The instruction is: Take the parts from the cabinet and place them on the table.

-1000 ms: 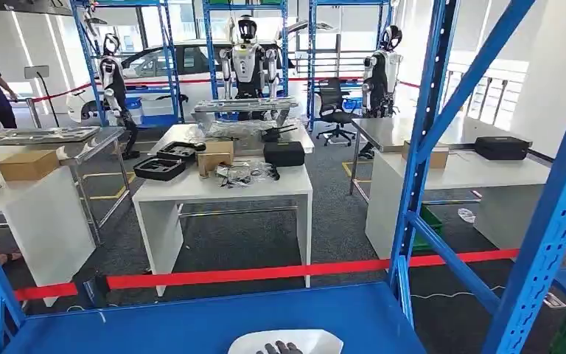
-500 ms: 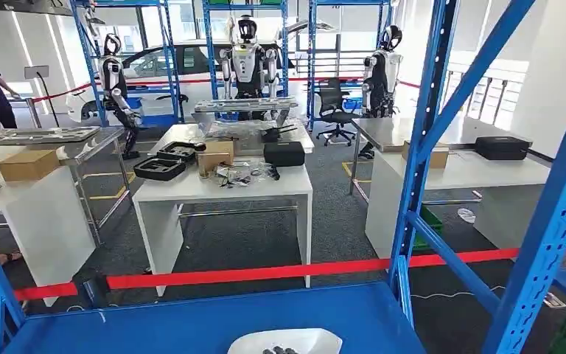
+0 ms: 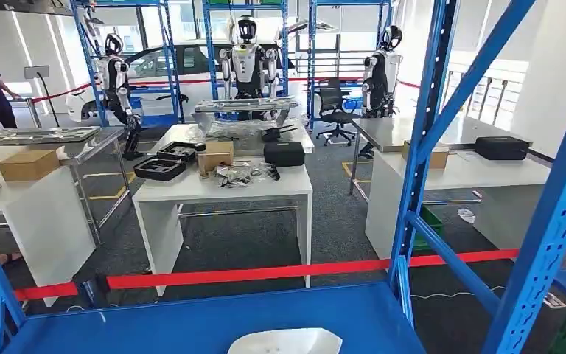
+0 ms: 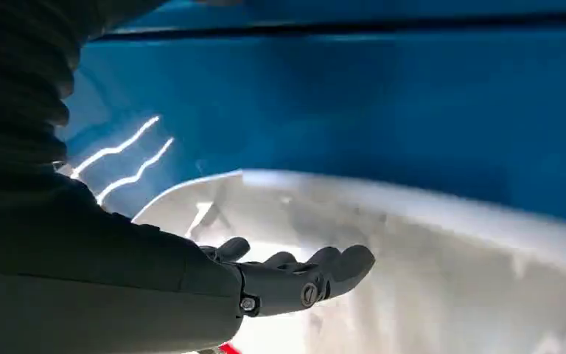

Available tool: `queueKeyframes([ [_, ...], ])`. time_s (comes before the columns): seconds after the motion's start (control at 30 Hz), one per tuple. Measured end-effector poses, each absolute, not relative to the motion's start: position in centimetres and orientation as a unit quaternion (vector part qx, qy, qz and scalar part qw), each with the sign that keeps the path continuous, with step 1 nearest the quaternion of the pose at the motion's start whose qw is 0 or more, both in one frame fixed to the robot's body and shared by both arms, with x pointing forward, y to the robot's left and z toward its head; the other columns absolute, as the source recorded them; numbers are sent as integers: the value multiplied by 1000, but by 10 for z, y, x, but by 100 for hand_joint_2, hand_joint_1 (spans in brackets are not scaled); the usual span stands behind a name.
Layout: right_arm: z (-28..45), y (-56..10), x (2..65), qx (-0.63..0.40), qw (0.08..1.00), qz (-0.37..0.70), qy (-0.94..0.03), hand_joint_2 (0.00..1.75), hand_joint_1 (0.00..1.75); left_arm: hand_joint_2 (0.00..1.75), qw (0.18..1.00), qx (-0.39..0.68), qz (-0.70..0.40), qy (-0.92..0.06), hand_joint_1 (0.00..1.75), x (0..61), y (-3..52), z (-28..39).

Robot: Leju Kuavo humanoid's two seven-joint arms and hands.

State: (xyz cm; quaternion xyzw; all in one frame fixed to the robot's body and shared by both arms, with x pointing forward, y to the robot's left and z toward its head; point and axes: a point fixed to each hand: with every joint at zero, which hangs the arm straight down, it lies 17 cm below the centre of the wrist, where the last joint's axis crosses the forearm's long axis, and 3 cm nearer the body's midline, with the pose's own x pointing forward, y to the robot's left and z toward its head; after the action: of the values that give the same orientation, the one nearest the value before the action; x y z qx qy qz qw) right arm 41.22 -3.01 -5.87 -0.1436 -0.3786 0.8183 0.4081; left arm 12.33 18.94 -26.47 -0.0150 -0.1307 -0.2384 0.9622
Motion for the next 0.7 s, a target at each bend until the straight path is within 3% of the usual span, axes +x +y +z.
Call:
queueKeyframes([
  [0.17,-67,-33,407,-144,412,824,-363,175,0,0,962,-14,-240,-128,0,123,190,-265],
  [0.2,-68,-32,406,-143,412,825,-360,175,82,0,962,-13,-240,-127,0,123,190,-265],
  [0.23,-69,-33,406,-145,413,825,-357,175,175,0,962,-13,-240,-127,0,122,190,-265],
  [0.7,-66,-27,406,-156,399,831,-356,175,175,0,963,-13,-237,-129,0,125,191,-265],
])
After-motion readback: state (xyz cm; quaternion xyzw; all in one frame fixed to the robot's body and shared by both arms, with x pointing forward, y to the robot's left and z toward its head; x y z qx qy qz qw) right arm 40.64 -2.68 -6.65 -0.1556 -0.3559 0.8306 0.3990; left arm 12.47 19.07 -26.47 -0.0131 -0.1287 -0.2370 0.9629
